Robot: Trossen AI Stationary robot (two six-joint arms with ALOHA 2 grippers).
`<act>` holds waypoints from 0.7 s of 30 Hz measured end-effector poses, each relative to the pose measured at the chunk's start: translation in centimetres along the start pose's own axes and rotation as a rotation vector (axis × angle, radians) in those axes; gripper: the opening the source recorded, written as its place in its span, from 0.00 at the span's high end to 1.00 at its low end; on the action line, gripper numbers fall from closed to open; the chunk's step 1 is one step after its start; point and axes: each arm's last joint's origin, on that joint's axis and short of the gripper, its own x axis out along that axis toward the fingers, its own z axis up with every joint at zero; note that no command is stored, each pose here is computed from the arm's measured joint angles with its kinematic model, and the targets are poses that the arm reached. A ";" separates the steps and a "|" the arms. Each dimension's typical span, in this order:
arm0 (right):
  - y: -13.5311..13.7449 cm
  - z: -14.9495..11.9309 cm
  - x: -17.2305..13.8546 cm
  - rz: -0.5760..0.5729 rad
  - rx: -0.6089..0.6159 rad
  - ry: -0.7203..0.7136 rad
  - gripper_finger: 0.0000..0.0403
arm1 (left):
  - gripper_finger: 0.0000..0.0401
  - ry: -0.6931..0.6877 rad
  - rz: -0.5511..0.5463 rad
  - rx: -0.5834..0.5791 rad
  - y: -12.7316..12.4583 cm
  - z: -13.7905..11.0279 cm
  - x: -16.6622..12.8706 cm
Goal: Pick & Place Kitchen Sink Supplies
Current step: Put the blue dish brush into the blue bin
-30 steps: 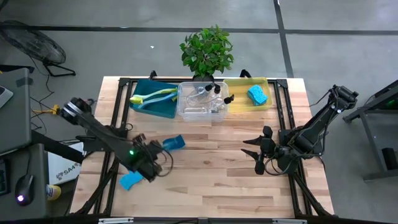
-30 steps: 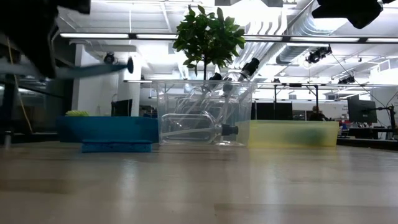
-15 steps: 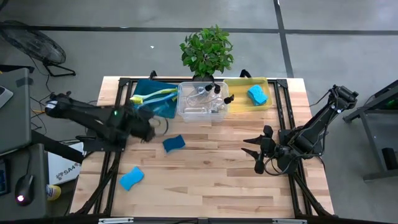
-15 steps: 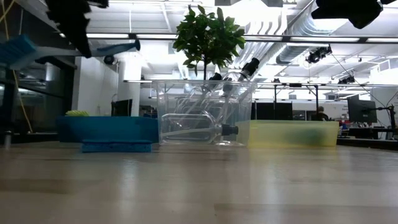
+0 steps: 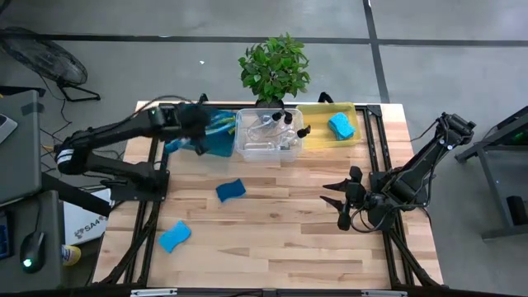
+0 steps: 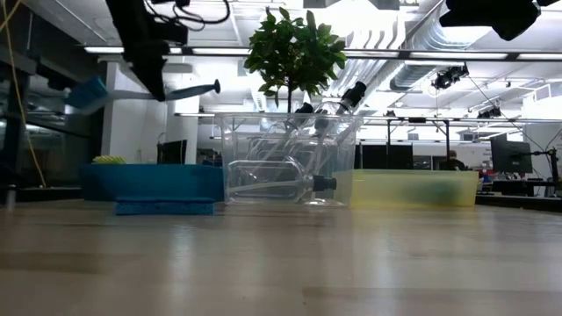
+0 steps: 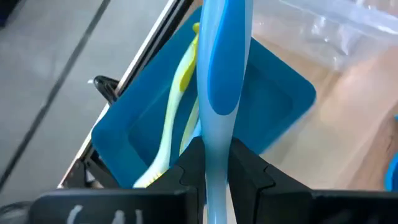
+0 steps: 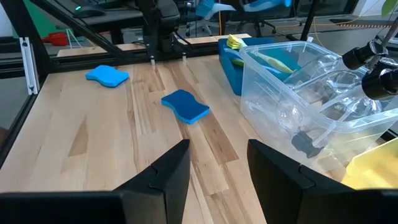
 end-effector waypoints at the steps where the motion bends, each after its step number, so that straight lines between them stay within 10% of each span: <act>1: 0.0 0.0 0.0 0.000 0.000 0.000 0.62 | 0.90 0.000 -0.013 -0.006 0.5 0.2 0.4; 21: -0.3 -0.3 0.0 -0.029 -0.031 0.010 0.62 | 0.90 0.229 -0.124 -0.090 5.3 1.2 8.9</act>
